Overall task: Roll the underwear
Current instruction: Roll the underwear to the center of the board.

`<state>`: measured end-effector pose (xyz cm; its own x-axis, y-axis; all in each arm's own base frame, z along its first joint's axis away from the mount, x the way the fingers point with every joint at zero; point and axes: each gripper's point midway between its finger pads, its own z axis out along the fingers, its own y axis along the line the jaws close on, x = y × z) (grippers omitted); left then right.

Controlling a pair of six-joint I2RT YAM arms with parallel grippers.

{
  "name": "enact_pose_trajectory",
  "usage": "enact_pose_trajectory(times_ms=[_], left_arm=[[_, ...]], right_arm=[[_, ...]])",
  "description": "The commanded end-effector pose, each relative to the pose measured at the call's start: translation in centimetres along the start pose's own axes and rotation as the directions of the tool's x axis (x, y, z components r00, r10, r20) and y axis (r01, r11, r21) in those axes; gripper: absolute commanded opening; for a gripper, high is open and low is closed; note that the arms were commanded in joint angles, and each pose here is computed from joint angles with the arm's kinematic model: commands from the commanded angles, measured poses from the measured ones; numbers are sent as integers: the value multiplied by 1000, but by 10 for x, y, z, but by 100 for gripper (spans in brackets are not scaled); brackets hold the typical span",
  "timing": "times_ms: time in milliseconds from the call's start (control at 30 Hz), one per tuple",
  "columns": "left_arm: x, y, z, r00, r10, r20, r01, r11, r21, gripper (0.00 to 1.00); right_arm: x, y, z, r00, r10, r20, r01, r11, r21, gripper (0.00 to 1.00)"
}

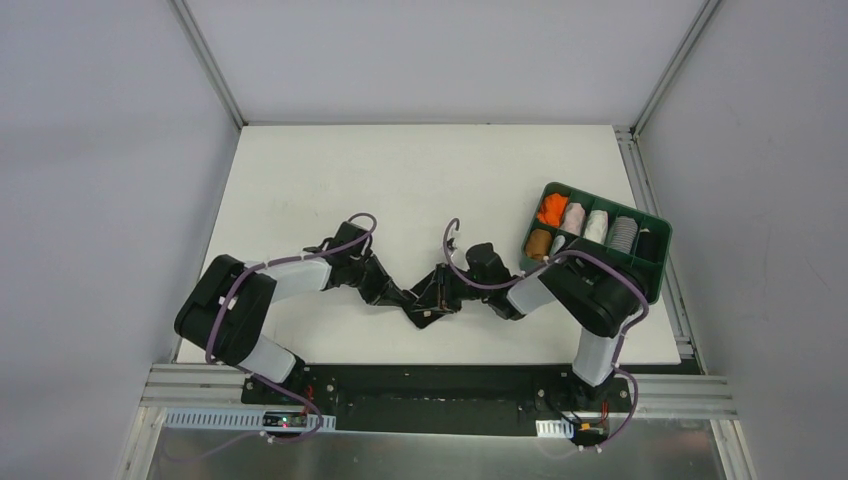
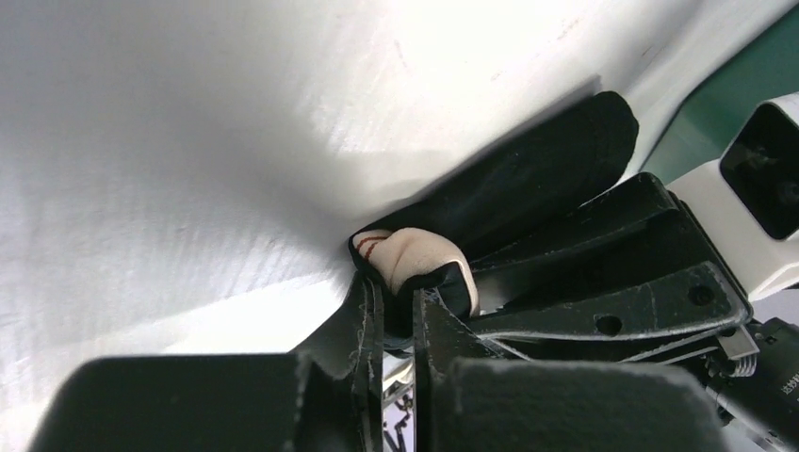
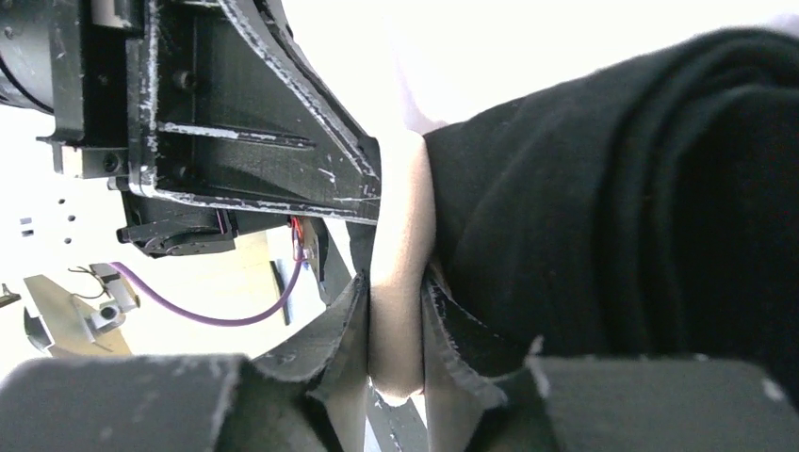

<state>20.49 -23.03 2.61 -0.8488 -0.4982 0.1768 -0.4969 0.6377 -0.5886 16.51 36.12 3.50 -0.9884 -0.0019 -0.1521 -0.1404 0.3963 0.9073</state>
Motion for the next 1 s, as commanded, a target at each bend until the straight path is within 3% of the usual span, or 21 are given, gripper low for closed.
enact_pose_trajectory(times_ms=[0, 100, 200, 533, 800, 967], left_arm=[[-4, 25, 11, 1000, 6, 21, -4, 993, -118, 0], [-3, 28, 11, 1000, 13, 14, -11, 991, -131, 0], [-3, 27, 10, 1000, 27, 4, -26, 991, -132, 0], [0, 16, 9, 997, 67, -41, -71, 991, -114, 0], [3, 19, 10, 995, 73, -68, -81, 989, -123, 0], [4, 21, 12, 995, 67, -75, -76, 989, -129, 0]], right_arm=[[0, -2, -10, 998, -62, 18, 60, 995, 81, 28], [1, 0, -21, 994, -101, 30, 96, 986, 139, 50], [4, -1, -32, 986, -166, 17, 159, 963, 217, 58], [-4, 3, -72, 924, -380, 40, 320, 828, 460, 63], [-4, 45, -61, 742, -668, -53, 576, 595, 561, 62], [2, 52, -38, 647, -743, -173, 680, 459, 572, 65]])
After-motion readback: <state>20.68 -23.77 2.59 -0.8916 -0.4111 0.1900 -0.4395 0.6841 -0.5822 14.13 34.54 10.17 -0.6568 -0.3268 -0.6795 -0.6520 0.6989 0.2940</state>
